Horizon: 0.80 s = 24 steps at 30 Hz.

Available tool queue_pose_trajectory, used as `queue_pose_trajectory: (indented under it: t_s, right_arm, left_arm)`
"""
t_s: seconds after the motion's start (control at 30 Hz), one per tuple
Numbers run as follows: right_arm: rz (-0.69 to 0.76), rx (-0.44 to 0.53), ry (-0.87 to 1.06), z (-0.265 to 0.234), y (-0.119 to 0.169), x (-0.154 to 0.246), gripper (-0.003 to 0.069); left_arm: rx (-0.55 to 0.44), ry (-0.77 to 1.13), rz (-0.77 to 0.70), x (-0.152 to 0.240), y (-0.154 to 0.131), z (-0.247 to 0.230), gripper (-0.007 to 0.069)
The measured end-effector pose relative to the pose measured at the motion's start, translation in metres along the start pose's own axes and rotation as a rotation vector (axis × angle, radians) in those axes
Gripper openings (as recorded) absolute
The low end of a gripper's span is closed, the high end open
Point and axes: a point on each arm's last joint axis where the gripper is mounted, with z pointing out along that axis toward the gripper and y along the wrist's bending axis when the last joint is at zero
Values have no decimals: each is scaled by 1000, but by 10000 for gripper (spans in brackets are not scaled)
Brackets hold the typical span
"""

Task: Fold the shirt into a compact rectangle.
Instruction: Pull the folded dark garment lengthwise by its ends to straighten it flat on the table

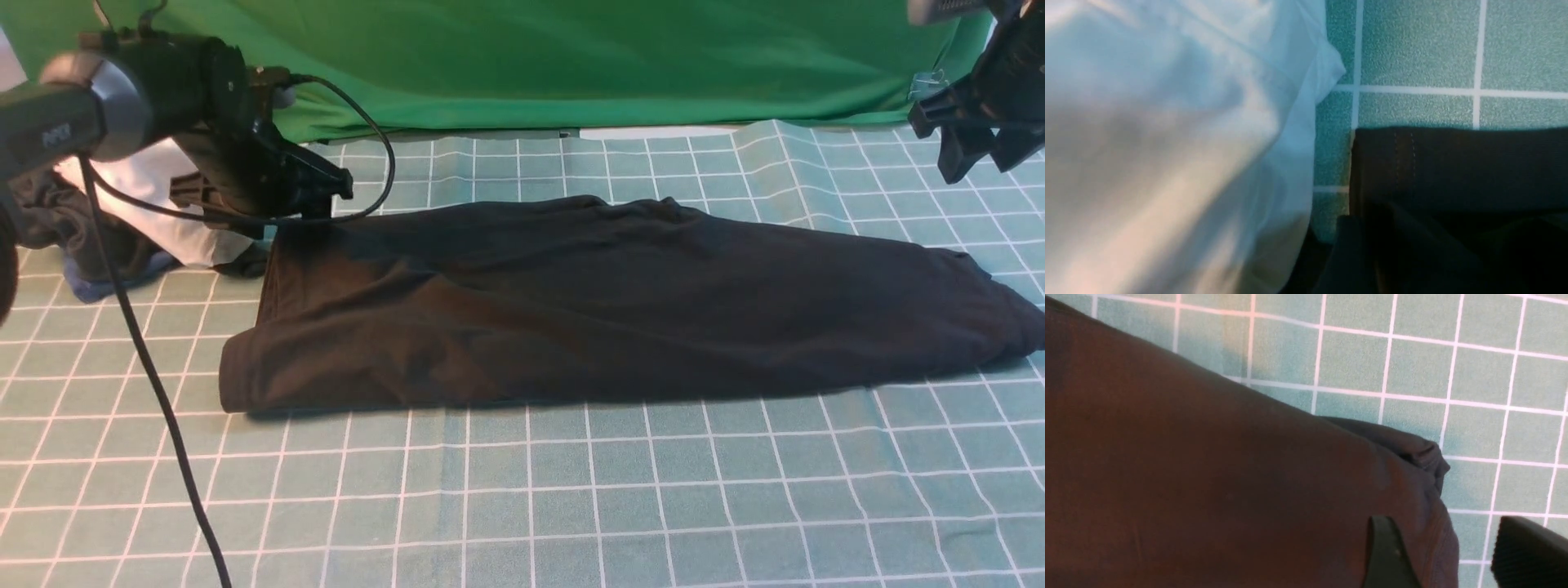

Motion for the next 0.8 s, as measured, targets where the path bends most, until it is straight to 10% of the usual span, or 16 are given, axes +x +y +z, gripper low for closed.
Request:
queue_pose_trajectory:
  t_s: [0.2, 0.43, 0.8]
  right_arm:
    - [1, -1, -9, 0, 0, -1, 347]
    - [1, -1, -13, 0, 0, -1, 347]
    - [1, -1, -22, 0, 0, -2, 347]
  left_arm:
    - [12, 20, 11, 4, -1, 13, 394]
    - [3, 4, 68, -3, -1, 8, 29]
    - [-69, -90, 148, -28, 3, -13, 8]
